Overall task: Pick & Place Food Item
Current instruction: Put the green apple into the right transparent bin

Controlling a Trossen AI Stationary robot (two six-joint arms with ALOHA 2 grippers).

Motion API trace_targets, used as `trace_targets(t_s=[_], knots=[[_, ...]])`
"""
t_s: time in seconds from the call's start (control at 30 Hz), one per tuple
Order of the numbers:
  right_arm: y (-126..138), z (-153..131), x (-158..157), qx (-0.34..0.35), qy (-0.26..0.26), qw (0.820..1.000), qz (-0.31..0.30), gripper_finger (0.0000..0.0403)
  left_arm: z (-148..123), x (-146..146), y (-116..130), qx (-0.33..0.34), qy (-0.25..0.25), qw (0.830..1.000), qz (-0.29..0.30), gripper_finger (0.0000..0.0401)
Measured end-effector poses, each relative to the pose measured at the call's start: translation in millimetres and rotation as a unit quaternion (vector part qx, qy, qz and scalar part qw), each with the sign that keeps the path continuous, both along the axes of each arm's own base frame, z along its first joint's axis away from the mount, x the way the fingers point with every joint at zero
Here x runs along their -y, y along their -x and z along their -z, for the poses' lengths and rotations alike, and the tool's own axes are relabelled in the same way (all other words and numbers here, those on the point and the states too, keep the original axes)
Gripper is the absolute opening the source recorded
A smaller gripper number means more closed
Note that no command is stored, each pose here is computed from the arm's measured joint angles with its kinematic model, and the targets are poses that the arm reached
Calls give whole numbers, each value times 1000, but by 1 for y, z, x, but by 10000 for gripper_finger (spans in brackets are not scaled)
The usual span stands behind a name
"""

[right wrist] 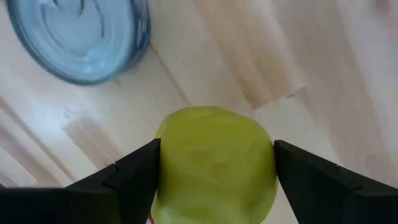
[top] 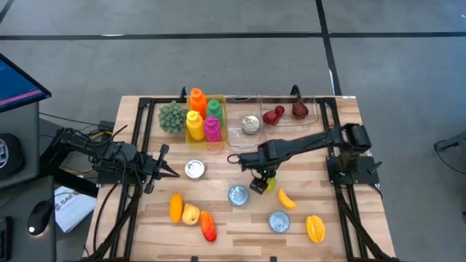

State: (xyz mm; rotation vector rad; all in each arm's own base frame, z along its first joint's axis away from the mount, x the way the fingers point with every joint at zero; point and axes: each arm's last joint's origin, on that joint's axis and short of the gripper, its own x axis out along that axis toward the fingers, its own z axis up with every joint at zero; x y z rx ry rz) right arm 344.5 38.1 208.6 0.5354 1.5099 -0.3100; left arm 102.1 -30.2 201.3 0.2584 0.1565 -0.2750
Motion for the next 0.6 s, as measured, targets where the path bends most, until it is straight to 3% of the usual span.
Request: trace_targets(t_s=[0.33, 0.6], knots=[[37, -63, 38, 55, 130, 986, 88, 290, -2, 1, -2, 9, 3, 1000, 0, 2], [58, -86, 73, 71, 281, 941, 175, 290, -3, 1, -2, 15, 5, 1000, 0, 2]])
